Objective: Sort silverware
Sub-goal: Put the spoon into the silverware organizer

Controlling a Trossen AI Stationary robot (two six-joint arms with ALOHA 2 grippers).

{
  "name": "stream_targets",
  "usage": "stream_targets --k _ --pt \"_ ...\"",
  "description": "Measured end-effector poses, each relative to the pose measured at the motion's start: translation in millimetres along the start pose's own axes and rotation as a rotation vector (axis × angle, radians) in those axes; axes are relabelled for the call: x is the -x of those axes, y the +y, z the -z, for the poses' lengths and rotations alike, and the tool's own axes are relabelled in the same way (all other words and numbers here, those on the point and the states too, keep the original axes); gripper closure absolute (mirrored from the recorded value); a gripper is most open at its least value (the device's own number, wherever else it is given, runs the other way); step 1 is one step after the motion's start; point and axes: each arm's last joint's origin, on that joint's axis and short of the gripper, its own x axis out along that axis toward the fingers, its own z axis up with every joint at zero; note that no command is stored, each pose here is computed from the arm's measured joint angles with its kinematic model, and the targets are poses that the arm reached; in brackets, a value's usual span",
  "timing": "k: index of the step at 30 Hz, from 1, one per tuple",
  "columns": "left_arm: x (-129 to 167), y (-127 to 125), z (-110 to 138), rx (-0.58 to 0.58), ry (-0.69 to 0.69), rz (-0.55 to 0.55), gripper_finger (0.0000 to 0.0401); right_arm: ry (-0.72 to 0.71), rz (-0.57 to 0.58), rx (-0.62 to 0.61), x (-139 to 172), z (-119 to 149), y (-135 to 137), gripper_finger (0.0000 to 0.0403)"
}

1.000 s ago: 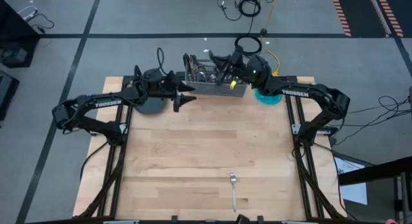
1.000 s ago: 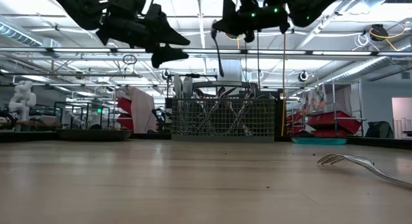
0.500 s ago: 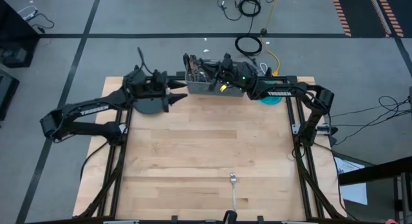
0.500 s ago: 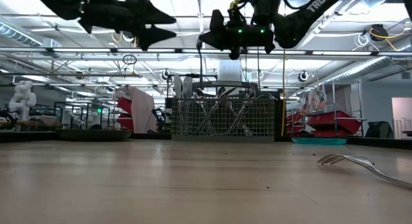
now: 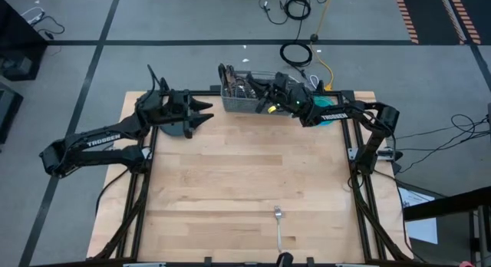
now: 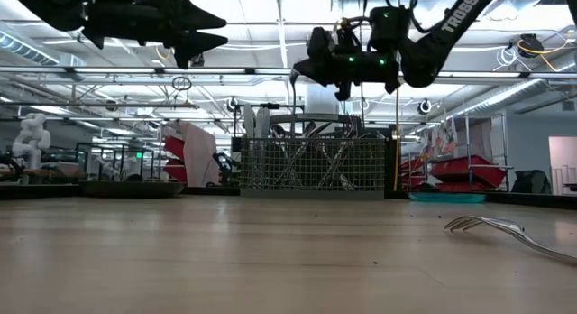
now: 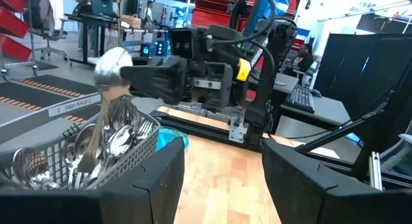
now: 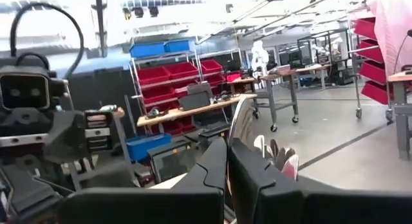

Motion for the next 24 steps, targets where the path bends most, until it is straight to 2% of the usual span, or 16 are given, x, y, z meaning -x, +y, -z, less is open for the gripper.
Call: stream_targets --k 8,16,24 --pt "-1 1 2 0.030 0.014 -0.005 0.0193 0.044 0.040 -0.031 6 18 -7 0.0403" --pt "-1 1 5 0.043 0.042 -0.011 0.0193 0.059 0.074 -0.214 3 56 -20 0.0403" --pt "0 2 8 0.053 0.077 -0.018 0.0193 0.147 0.087 -0.251 4 67 -21 0.0403"
